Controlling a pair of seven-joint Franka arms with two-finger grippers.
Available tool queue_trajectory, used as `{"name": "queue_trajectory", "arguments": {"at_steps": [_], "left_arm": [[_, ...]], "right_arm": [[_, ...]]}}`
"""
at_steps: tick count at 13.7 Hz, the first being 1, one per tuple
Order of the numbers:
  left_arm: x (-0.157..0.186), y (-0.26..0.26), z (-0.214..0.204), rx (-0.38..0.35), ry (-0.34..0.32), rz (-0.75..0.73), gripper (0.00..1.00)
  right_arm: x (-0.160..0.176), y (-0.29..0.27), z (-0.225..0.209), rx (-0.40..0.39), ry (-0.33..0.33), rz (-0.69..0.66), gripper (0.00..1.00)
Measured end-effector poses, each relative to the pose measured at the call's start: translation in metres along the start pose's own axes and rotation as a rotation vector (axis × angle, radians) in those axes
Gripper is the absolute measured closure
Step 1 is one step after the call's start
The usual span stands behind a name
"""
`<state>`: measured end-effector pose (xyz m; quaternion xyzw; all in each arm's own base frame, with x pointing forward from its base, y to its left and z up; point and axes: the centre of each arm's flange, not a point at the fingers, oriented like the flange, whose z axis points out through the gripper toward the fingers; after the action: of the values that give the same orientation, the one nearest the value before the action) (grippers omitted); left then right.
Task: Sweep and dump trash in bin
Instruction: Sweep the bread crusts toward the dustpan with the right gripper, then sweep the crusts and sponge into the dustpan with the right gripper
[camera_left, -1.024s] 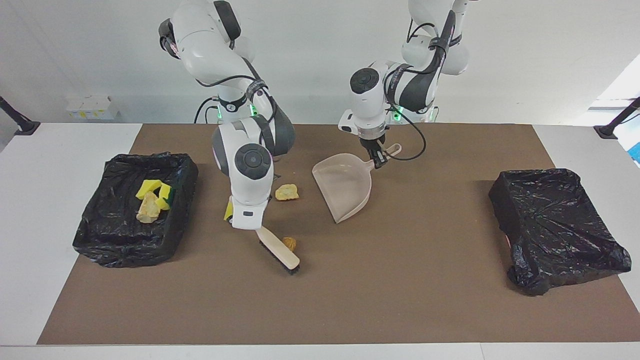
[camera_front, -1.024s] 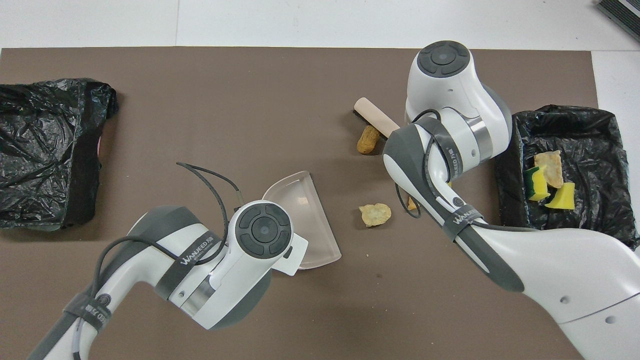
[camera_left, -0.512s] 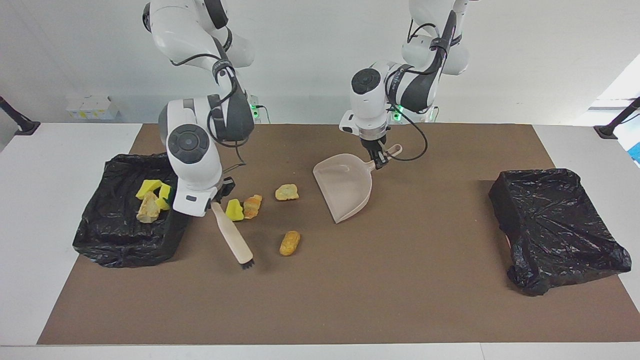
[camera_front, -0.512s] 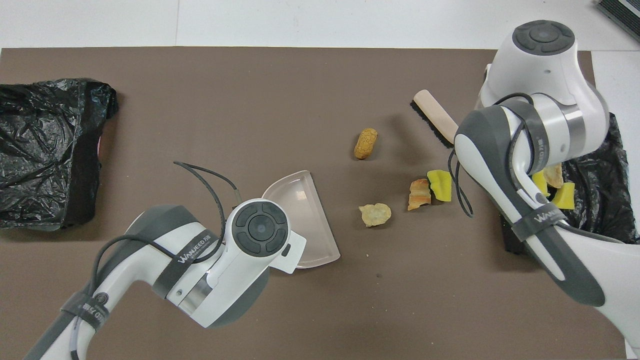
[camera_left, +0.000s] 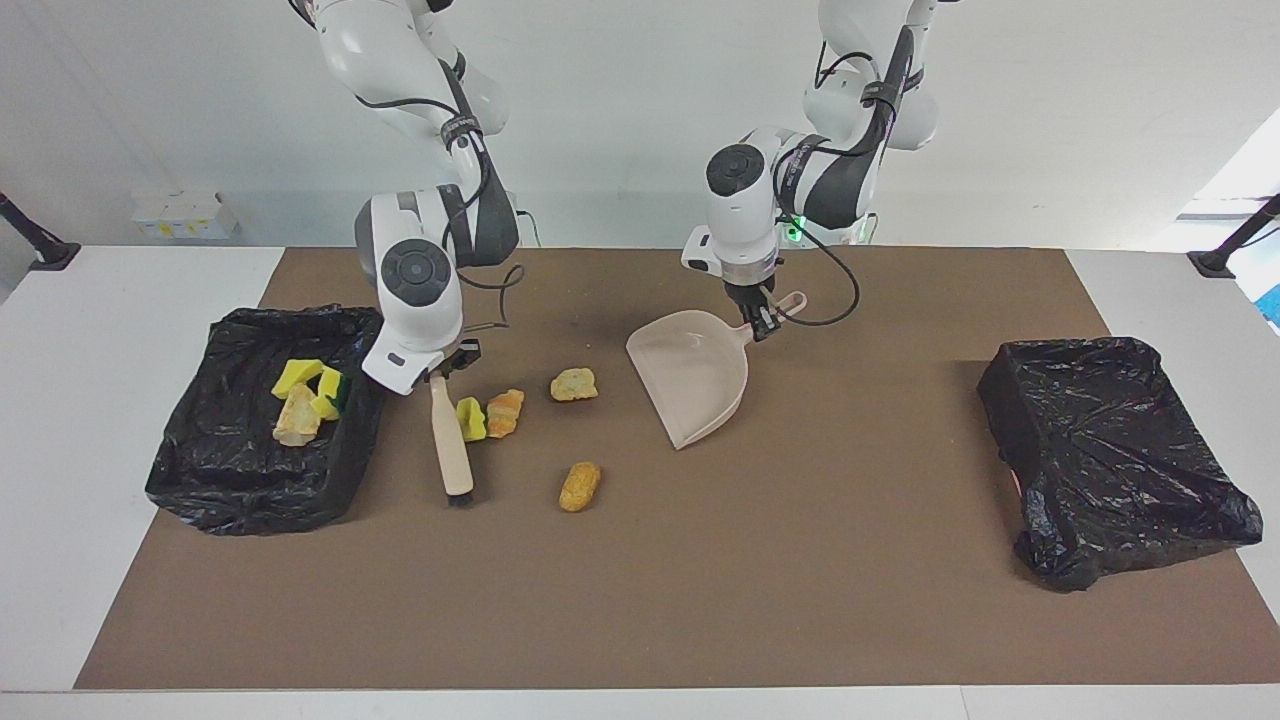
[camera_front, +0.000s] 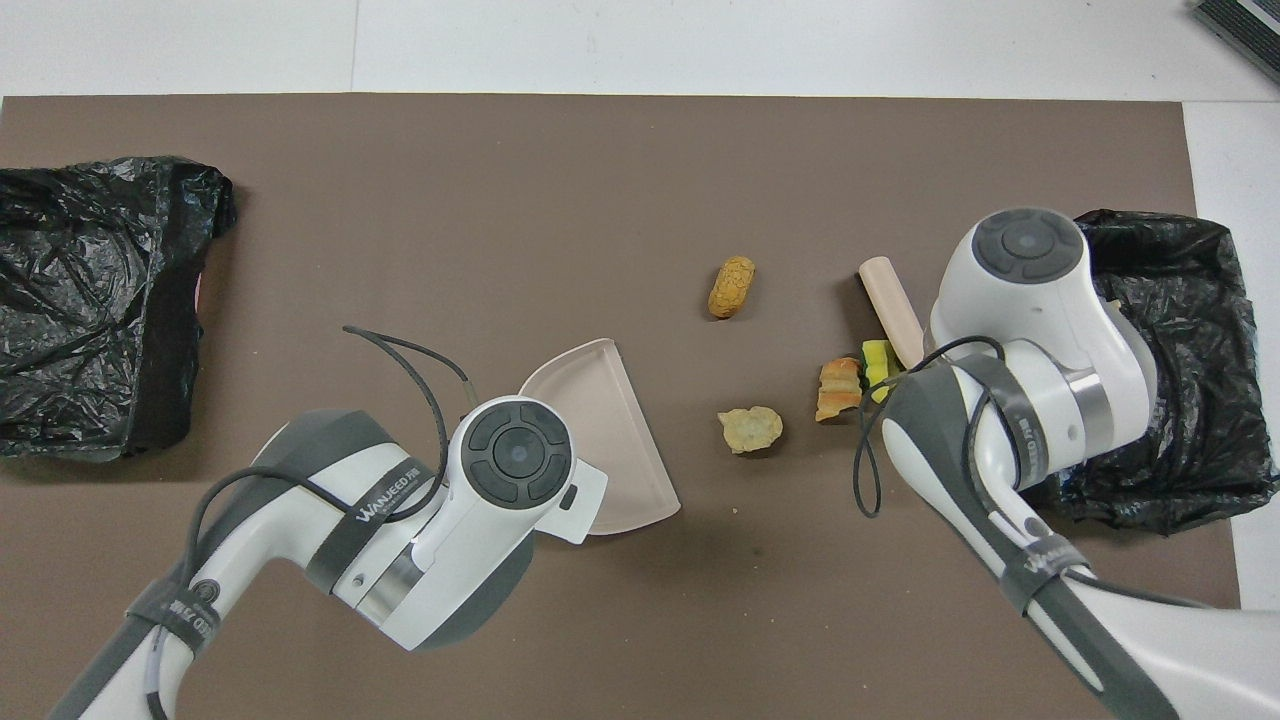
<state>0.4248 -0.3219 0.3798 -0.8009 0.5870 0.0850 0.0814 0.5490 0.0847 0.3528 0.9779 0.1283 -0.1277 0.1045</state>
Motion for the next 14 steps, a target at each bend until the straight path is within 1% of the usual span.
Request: {"name": "queue_trajectory", "arguments": {"at_steps": [2,5,6,8,11,14], "left_arm": [[0.000,0.002,0.003,-0.003,-0.005,-0.002,0.68],[-0.001,0.003,0.007,-0.006,-0.010,-0.006,0.68],[-0.001,0.004,0.007,-0.007,-0.011,-0.006,0.68],[-0.001,0.004,0.009,-0.008,-0.013,-0.006,0.68],[-0.002,0.005,0.010,-0.009,-0.013,-0.006,0.68],[-0.002,0.005,0.011,-0.009,-0.013,-0.006,0.68]], "right_arm": [[-0.017,-0.004,0.015,0.021,0.023,0.054,0.74],[-0.023,-0.024,0.012,0.091,0.029,0.165,0.74],[-0.023,-0.041,0.008,0.107,0.031,0.201,0.74],[-0.020,-0.084,0.001,0.141,0.057,0.258,0.74],[-0.015,-0.132,0.000,0.196,0.070,0.306,0.74],[-0.006,-0.169,-0.010,0.235,0.075,0.292,0.74]]}}
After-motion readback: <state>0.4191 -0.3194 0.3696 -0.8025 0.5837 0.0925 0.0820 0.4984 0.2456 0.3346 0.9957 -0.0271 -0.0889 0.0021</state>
